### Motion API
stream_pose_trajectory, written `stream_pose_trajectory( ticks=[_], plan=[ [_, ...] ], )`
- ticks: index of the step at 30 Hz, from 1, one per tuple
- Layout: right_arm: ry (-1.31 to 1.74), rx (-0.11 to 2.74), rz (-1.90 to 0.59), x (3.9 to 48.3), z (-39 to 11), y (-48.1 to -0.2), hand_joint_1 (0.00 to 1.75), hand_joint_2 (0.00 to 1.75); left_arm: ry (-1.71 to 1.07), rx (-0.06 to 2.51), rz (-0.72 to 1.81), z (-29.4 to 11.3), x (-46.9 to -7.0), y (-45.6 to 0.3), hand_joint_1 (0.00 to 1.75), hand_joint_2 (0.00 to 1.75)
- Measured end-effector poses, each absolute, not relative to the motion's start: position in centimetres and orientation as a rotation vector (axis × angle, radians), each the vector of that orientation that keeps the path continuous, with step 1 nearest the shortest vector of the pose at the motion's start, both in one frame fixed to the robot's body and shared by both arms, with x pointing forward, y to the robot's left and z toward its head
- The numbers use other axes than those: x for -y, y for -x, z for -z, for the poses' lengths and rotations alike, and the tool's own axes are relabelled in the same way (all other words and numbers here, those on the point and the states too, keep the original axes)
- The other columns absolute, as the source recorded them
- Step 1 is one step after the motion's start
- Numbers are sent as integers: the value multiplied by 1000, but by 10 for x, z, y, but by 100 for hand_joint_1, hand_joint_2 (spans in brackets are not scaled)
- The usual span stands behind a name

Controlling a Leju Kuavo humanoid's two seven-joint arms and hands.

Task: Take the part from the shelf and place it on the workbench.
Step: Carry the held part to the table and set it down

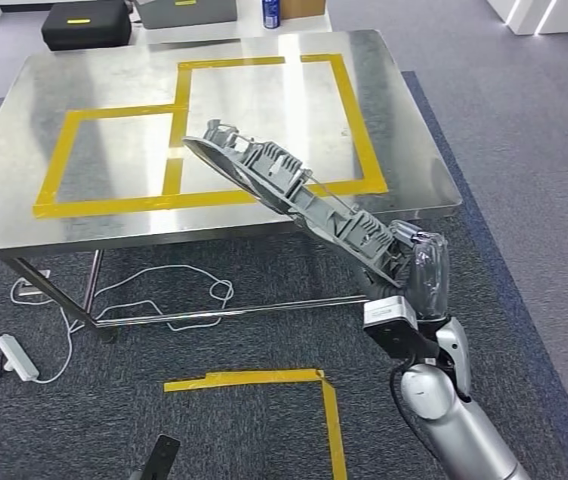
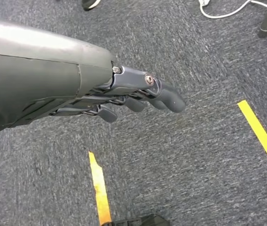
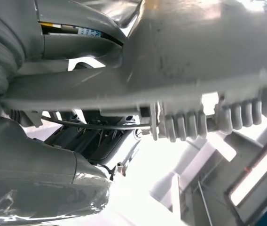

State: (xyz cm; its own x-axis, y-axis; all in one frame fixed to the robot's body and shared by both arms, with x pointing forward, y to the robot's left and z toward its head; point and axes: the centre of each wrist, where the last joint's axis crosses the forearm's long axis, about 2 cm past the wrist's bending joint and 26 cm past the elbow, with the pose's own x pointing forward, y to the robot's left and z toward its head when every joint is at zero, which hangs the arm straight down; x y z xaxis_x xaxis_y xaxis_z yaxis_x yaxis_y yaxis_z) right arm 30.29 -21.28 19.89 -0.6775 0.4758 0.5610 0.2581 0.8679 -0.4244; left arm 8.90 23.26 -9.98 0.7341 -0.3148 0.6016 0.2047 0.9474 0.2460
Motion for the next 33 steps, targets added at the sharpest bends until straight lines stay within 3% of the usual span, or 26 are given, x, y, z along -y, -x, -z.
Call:
stream_pose_trajectory(
  ticks=[15, 23, 33],
  plan=[
    [511, 2342, -441, 216, -198, -304, 175, 175, -169, 690, 286, 100, -233, -89, 0, 175],
    [797, 2387, -497, 219, -197, -299, 175, 175, -166, 687, 292, 100, -232, -90, 0, 175],
    [852, 2421, -467, 218, -201, -297, 175, 175, -150, 697, 309, 99, -230, -93, 0, 175]
  ],
)
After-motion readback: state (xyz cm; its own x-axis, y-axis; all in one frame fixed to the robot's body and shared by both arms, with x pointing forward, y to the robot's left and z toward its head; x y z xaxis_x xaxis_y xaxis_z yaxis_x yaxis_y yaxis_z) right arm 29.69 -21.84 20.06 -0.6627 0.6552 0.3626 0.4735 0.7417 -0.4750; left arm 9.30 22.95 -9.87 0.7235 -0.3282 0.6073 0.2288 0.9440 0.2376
